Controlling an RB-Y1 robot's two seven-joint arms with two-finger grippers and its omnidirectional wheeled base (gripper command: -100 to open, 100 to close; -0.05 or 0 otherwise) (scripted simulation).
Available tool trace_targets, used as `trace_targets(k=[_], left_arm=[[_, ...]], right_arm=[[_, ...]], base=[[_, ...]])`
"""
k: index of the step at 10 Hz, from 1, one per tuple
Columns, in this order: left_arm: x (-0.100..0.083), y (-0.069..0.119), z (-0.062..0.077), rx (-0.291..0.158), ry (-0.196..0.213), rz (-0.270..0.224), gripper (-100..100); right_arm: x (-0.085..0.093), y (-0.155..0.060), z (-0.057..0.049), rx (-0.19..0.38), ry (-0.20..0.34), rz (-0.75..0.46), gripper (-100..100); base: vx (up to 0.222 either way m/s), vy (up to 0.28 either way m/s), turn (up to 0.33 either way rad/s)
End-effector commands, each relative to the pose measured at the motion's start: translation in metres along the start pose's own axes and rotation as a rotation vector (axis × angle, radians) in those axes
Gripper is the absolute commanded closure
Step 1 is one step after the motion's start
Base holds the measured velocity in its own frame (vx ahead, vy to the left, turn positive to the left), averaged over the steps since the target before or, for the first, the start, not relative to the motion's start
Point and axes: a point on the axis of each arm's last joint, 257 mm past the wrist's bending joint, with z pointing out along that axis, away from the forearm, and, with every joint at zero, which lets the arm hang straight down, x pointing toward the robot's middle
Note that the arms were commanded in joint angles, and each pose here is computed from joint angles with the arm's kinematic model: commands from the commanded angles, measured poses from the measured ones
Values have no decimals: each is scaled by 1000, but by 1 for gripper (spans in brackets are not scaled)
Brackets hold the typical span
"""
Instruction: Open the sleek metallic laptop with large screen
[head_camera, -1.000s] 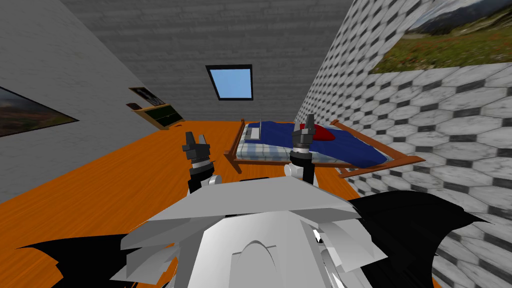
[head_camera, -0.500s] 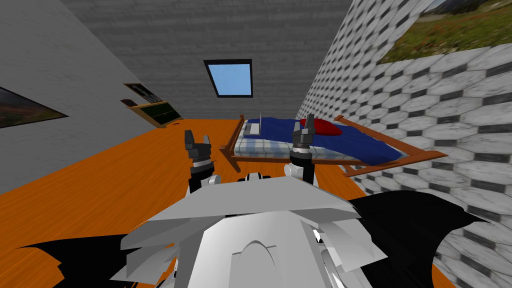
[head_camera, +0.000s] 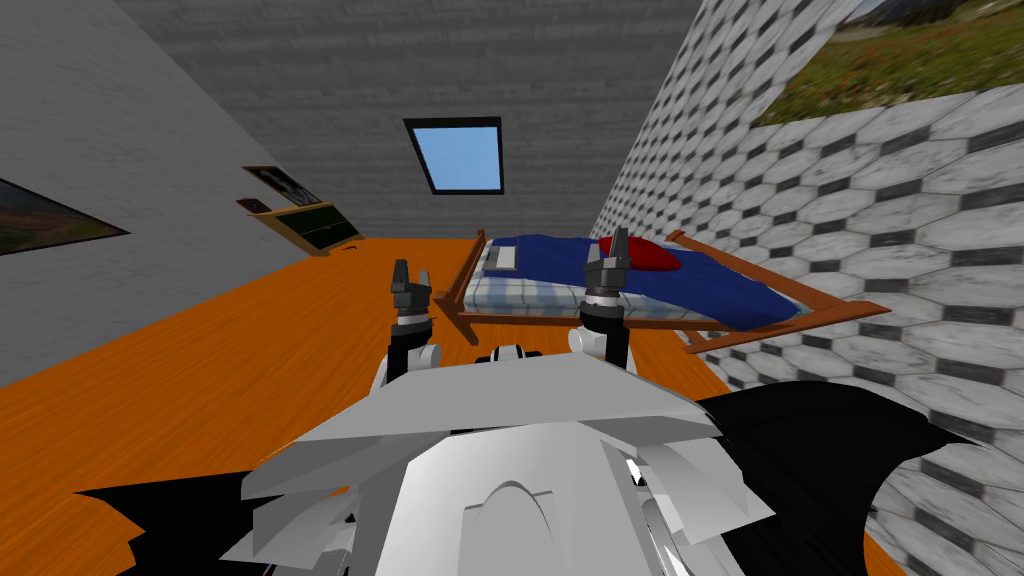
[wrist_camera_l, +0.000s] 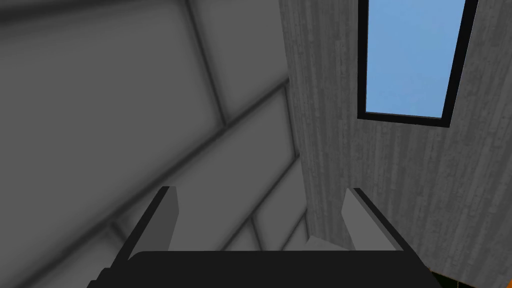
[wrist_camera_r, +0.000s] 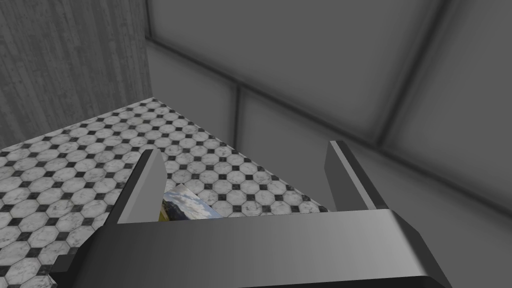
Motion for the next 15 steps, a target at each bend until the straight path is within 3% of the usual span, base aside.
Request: trace_targets(k=[1,5,6,8,13,14,15], left_arm=[[8,22,13,-31,34,26,-100],[19,64,37,-89,70,62,-100],[19,69,35,-101,71,63,-100],[24,88,48,-131,85,82,-100],[33,121,73,-181,108,111,-100],[33,124,72,-187,109,111,-100],[36,132,81,-198,115,121,-100]], right_arm=[[0,0,0,0,0,0,0],[0,0,0,0,0,0,0],[0,0,0,0,0,0,0],[0,0,0,0,0,0,0],[0,0,0,0,0,0,0],[0,0,0,0,0,0,0],[0,0,0,0,0,0,0]], base=[[12,-75,-8],[10,-92,-12],[11,-64,-2],[8,-53,-11],[9,-69,-7],[4,-48,-5],[10,-52,-7]])
